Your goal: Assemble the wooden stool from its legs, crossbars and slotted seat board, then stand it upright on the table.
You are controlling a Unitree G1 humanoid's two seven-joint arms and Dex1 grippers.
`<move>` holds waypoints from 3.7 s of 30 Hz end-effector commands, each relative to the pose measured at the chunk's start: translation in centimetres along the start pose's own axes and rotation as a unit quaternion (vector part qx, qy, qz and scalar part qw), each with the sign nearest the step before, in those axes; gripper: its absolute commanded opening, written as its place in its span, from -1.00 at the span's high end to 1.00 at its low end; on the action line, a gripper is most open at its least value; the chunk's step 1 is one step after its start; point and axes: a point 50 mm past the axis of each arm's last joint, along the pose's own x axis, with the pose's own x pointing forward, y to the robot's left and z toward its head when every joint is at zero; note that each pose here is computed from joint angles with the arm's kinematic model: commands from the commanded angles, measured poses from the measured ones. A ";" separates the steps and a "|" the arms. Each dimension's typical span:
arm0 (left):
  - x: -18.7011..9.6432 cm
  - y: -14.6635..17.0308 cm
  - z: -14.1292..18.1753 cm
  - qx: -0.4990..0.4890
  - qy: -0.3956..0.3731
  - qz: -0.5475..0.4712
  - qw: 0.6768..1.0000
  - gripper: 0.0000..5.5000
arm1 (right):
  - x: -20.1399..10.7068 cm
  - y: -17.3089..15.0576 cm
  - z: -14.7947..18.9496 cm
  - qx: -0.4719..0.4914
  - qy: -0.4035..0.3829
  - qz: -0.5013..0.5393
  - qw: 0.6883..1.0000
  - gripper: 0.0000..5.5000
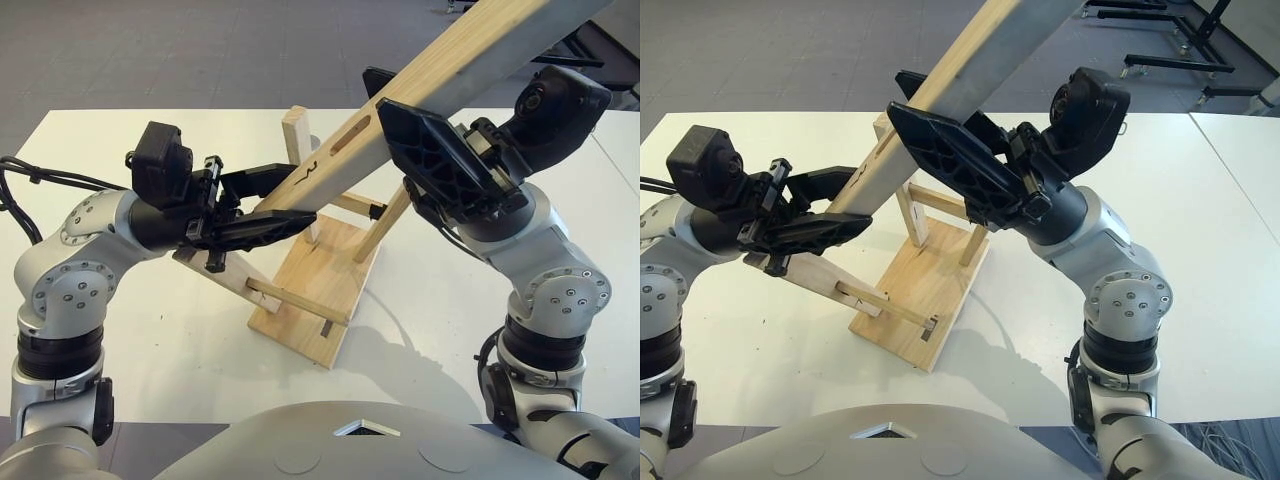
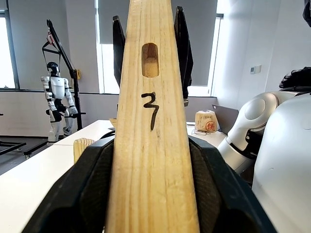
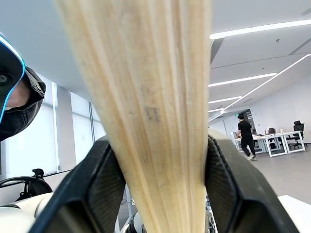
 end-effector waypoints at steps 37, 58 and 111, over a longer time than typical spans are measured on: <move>-3.5 3.8 7.1 0.095 -0.013 0.144 0.985 -0.24 | -9.3 4.1 -6.9 -0.160 0.127 -0.222 0.953 0.25; -6.8 7.6 7.2 0.003 0.029 0.181 0.983 -0.24 | -8.3 8.5 -14.2 -0.209 0.079 -0.229 0.947 0.25; -4.7 -1.1 -2.7 -0.057 -0.132 0.360 0.922 -0.24 | -10.0 3.8 -4.6 -0.268 0.130 -0.123 0.947 0.25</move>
